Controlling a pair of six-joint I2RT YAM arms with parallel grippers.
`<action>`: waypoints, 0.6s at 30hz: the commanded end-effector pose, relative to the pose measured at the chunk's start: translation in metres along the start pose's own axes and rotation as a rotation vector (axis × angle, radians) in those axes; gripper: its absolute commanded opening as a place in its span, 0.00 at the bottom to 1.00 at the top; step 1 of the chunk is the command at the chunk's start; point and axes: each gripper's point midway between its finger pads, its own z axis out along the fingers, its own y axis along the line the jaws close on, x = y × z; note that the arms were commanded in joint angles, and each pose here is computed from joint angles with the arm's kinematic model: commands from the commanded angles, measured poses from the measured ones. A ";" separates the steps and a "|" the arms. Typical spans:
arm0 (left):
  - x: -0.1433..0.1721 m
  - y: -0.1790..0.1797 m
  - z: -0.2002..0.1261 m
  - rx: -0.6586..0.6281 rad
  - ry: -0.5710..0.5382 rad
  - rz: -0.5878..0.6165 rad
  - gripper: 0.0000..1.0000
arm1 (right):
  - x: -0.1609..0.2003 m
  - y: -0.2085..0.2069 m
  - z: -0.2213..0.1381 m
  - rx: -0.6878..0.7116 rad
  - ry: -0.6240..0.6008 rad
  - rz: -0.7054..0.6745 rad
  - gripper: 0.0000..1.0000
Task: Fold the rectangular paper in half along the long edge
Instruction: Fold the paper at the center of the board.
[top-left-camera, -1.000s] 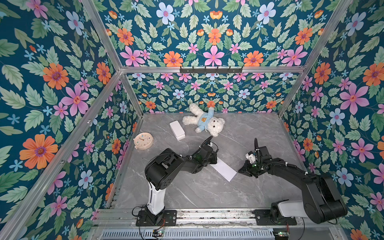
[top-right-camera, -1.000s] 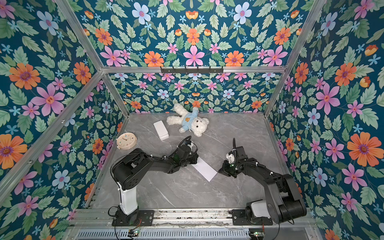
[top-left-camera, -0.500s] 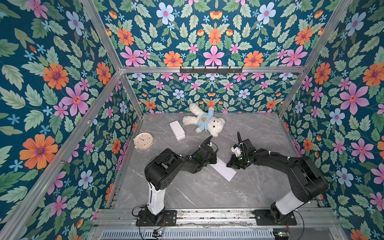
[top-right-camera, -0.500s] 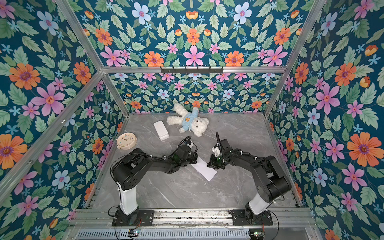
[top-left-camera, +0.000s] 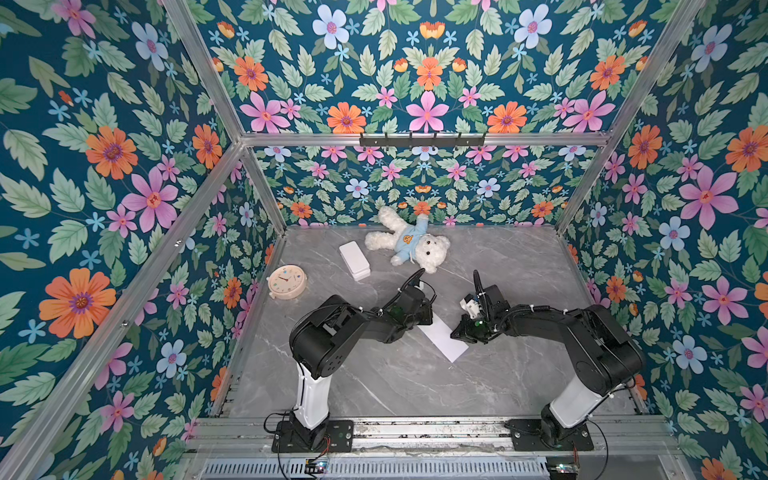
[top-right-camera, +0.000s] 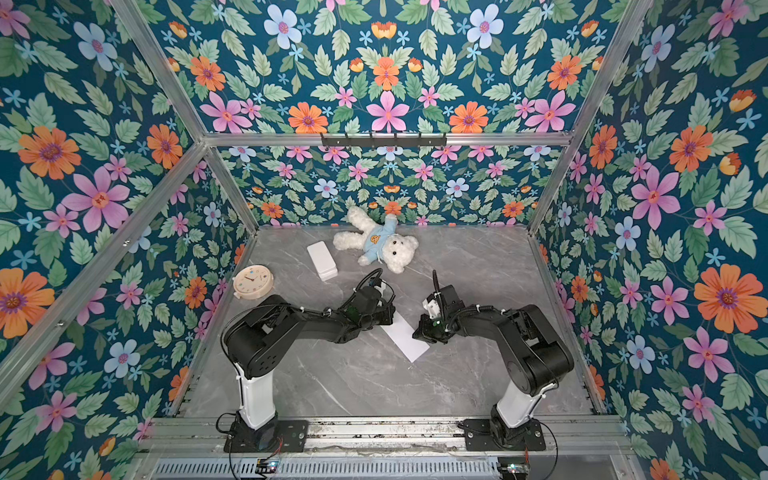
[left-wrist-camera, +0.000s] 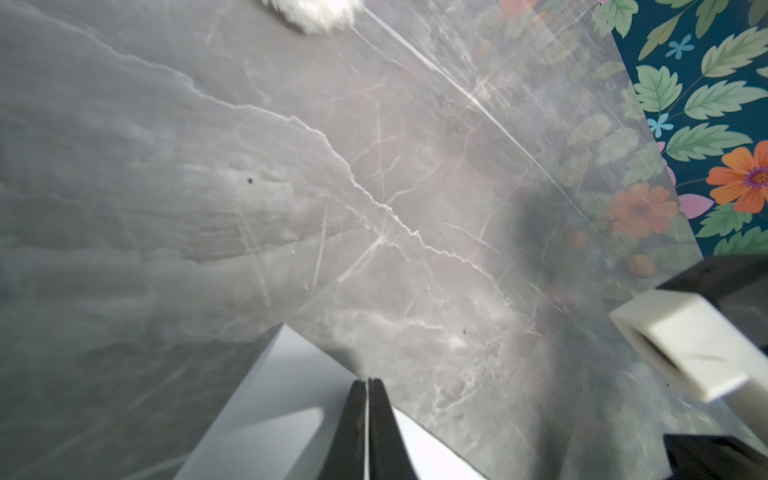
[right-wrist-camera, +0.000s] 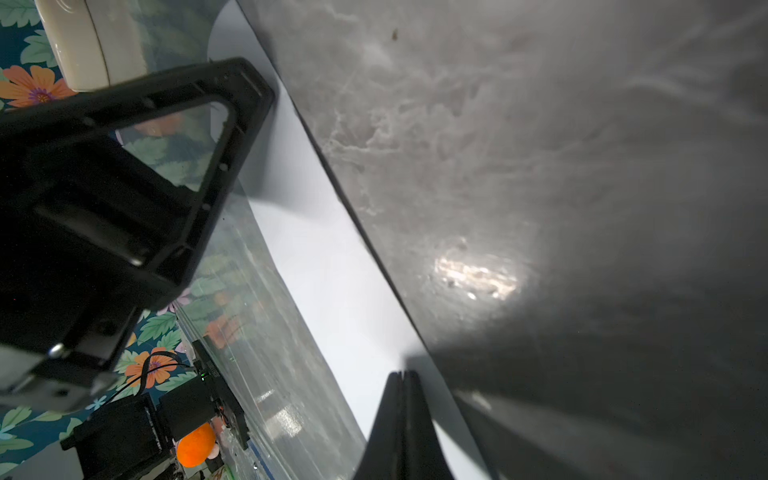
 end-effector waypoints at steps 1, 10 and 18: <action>0.003 0.029 -0.001 -0.098 0.027 0.013 0.12 | 0.022 -0.042 0.000 0.182 0.042 0.072 0.02; -0.021 0.074 -0.006 -0.164 -0.008 -0.008 0.13 | 0.019 -0.035 -0.004 0.171 0.034 0.064 0.02; -0.051 0.067 -0.021 -0.146 -0.075 0.028 0.17 | 0.012 -0.024 -0.008 0.147 0.019 0.059 0.03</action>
